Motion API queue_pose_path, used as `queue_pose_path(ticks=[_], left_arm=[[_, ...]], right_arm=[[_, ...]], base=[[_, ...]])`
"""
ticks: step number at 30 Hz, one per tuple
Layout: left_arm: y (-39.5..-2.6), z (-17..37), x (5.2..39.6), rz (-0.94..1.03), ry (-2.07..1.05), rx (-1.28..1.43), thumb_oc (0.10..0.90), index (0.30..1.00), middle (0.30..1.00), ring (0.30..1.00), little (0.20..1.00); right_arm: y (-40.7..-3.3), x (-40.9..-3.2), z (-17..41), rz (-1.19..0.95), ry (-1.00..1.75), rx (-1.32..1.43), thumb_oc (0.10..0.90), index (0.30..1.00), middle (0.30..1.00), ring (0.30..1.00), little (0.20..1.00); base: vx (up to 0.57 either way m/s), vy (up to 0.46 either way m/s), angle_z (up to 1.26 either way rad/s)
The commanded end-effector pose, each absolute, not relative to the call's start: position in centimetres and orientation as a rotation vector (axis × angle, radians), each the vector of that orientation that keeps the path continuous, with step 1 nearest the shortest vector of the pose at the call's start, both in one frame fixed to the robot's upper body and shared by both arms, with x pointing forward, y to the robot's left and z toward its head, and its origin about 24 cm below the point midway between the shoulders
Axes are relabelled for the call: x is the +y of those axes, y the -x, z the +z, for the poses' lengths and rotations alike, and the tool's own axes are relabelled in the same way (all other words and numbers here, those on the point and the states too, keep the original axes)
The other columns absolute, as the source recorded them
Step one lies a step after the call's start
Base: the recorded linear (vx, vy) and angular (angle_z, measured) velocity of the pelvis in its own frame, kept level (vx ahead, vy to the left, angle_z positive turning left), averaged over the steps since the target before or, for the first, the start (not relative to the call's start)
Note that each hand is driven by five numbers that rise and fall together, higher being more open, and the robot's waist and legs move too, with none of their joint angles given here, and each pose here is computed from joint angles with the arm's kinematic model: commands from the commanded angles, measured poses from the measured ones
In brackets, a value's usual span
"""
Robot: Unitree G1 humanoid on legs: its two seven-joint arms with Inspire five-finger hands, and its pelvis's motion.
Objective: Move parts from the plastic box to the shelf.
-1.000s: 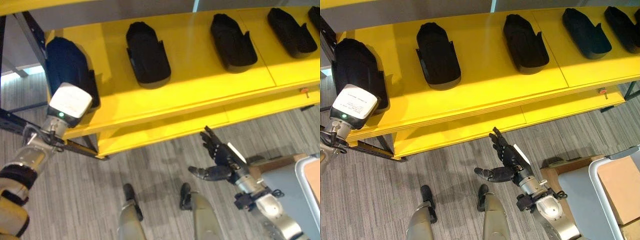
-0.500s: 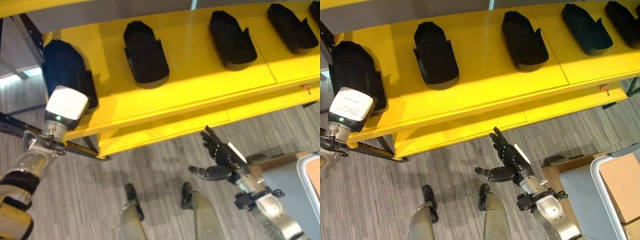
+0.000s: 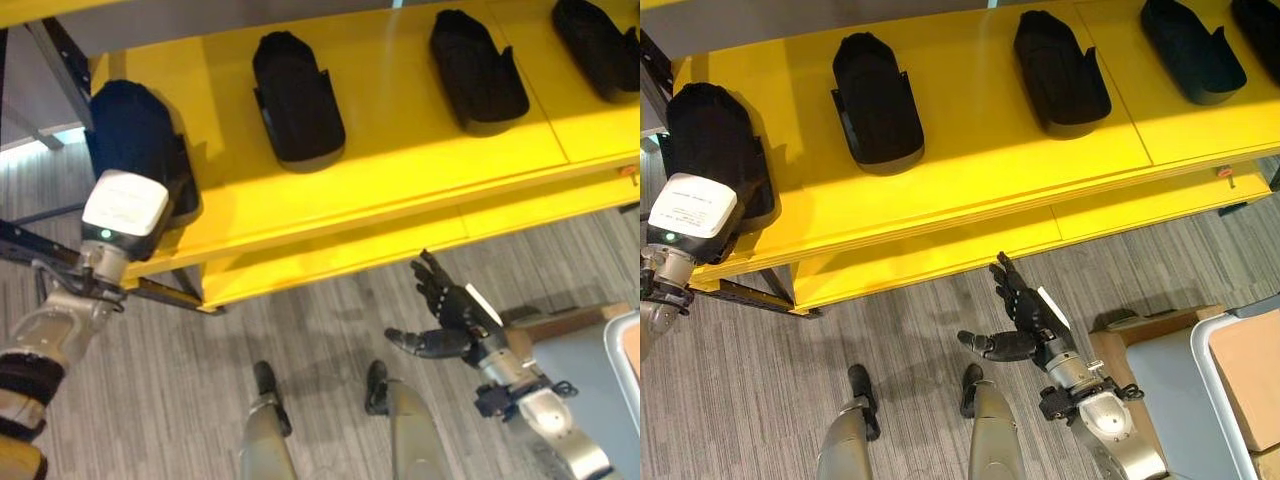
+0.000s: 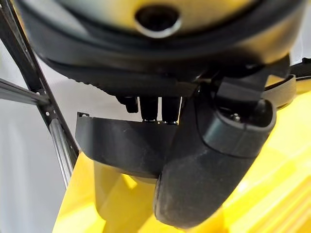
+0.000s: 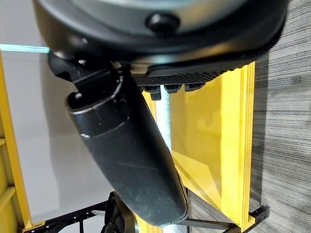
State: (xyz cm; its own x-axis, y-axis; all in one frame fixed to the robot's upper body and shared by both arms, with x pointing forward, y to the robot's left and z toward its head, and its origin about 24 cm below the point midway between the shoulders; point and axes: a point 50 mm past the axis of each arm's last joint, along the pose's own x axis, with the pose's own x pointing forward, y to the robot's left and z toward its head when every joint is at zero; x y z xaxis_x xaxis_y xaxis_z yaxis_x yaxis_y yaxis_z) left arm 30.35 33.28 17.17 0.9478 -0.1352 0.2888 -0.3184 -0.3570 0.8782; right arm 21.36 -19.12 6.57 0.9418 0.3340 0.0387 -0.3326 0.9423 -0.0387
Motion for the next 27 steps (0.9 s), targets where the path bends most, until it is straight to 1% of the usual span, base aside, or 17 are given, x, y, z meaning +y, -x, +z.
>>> queue_pose_path(ticks=[1, 14, 21, 27], left_arm=[[-29.5, 19.4, 33.0, 0.183, -1.909, -0.411, 0.9, 1.0, 1.0, 1.0, 1.0], [-29.4, 22.5, 32.5, 0.155, -1.931, -0.478, 0.9, 1.0, 1.0, 1.0, 1.0], [-29.2, 23.4, 33.2, 0.163, -1.911, -0.426, 0.9, 1.0, 1.0, 1.0, 1.0], [-28.8, 24.2, 33.6, 0.179, -1.821, -0.38, 0.9, 1.0, 1.0, 1.0, 1.0]], right_arm=[[-21.9, -18.8, 10.6, 0.379, 0.01, -0.261, 0.9, 1.0, 1.0, 1.0, 1.0], [-21.6, -18.9, 9.8, 0.393, 0.0, -0.221, 0.9, 1.0, 1.0, 1.0, 1.0], [-21.5, -19.1, 9.5, 0.388, 0.007, -0.203, 0.9, 1.0, 1.0, 1.0, 1.0], [-21.4, -19.5, 9.1, 0.377, 0.001, -0.179, 0.9, 1.0, 1.0, 1.0, 1.0]], base=[[0.0, 0.0, 0.0], [0.0, 0.0, 0.0], [0.0, 0.0, 0.0], [0.0, 0.0, 0.0]])
